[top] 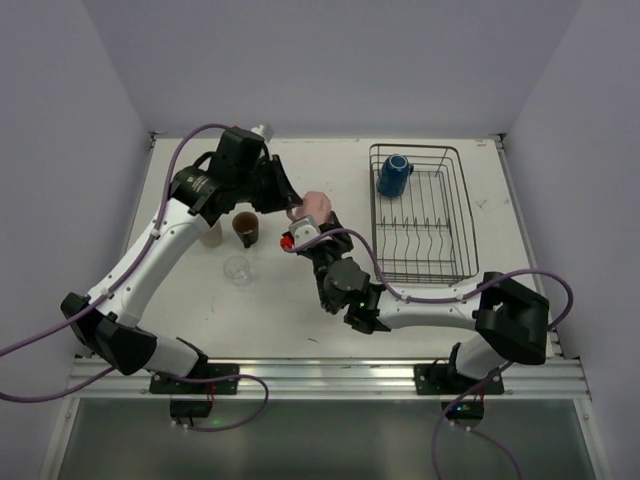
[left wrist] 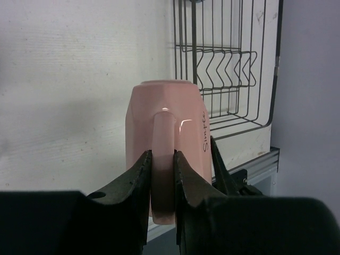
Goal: Unload the cups from the dish rack
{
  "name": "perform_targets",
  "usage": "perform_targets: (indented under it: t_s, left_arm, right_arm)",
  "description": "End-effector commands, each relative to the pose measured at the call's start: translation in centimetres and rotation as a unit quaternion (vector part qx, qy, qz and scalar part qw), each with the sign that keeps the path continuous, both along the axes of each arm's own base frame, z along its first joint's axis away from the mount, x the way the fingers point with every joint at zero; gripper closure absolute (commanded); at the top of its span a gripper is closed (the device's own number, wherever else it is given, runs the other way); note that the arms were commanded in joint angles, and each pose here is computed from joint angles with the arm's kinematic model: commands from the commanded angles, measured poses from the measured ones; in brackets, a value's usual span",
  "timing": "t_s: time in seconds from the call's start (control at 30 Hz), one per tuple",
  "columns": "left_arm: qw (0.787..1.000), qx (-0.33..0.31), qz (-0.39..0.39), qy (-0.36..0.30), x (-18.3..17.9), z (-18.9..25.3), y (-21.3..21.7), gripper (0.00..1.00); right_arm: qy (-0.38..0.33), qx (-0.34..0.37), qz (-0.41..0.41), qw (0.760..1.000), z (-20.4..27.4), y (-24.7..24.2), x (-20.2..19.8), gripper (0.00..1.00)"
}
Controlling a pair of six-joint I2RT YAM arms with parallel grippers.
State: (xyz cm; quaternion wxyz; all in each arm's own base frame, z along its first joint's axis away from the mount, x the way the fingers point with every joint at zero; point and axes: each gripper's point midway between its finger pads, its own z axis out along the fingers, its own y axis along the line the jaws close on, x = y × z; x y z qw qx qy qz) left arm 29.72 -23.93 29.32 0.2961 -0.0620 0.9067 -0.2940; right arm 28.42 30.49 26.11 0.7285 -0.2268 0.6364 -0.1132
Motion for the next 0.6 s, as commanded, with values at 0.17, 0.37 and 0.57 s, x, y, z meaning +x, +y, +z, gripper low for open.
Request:
perform_targets:
  t_s: [0.17,0.37,0.57]
  left_arm:
    - [0.997,-0.050,-0.006,-0.054,-0.5,4.0,-0.5,1.00]
    - [0.995,-0.009,0.042,-0.090,0.1,3.8,2.1,0.48]
    - [0.976,0.077,0.147,-0.142,0.7,5.2,8.4,0.00]
  right_arm:
    - [-0.099,0.044,-0.064,0.992,7.2,-0.3,-1.2,1.00]
    - [-0.041,0.054,-0.026,0.997,6.7,1.8,-2.1,1.00]
    - [0.125,0.085,0.076,0.986,2.9,4.9,-3.7,1.00]
